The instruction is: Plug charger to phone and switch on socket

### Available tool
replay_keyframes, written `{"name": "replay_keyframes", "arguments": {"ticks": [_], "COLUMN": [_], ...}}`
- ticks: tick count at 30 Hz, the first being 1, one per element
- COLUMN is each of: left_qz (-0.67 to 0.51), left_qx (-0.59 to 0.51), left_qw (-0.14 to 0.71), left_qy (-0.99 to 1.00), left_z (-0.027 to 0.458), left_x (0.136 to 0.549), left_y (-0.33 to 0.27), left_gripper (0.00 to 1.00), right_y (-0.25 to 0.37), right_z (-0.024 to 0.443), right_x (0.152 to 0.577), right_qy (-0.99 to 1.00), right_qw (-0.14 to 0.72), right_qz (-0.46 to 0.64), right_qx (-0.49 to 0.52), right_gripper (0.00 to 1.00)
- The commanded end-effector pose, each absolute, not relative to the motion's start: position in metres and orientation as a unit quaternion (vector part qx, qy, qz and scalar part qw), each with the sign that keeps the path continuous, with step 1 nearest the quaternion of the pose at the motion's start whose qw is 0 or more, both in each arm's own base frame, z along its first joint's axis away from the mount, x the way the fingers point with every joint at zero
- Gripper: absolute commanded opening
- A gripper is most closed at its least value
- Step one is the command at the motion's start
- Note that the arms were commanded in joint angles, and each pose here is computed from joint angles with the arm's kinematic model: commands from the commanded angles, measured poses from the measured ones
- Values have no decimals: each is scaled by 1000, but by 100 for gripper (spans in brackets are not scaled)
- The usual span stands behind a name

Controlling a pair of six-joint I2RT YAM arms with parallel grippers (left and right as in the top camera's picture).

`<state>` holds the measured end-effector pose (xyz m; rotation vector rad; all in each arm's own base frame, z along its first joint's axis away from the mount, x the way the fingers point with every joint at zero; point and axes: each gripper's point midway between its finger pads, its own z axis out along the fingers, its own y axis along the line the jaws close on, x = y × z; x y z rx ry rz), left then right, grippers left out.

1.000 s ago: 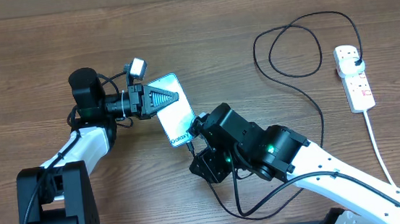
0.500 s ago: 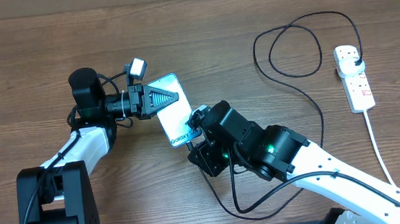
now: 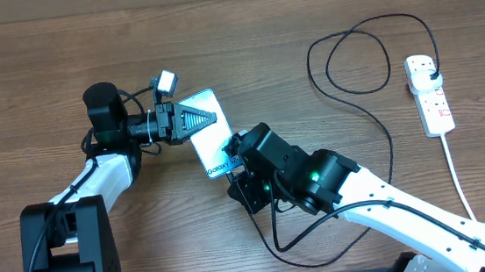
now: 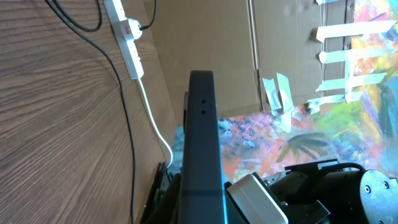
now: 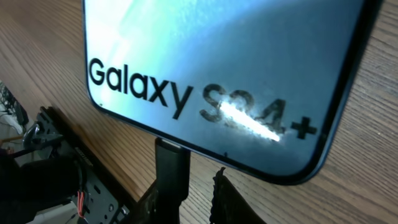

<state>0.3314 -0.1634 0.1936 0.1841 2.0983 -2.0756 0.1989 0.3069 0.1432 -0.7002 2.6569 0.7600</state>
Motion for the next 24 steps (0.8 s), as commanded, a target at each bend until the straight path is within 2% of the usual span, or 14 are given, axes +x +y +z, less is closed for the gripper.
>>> {"name": "replay_keyframes", "arguments": {"ticks": [1,12,24], "left_qz": [-702,-701,-701], "left_qx": [80,88,89], "left_qw": [90,99,98], "left_qy": [702,701,700], "left_z": [198,198,198], "left_x": [328,328,327], "left_y": [-164,-164,-164], "left_gripper": [4,4,4], "right_y": [317,316,325], "right_z": [159,163,197], "right_x": [207,223,241], "right_qy": [914,913,897], "right_qw": [167,206,259], "right_qz": [279,263,267], "right_qx": [-243,-233,-239], "right_gripper": [20,4,4]}}
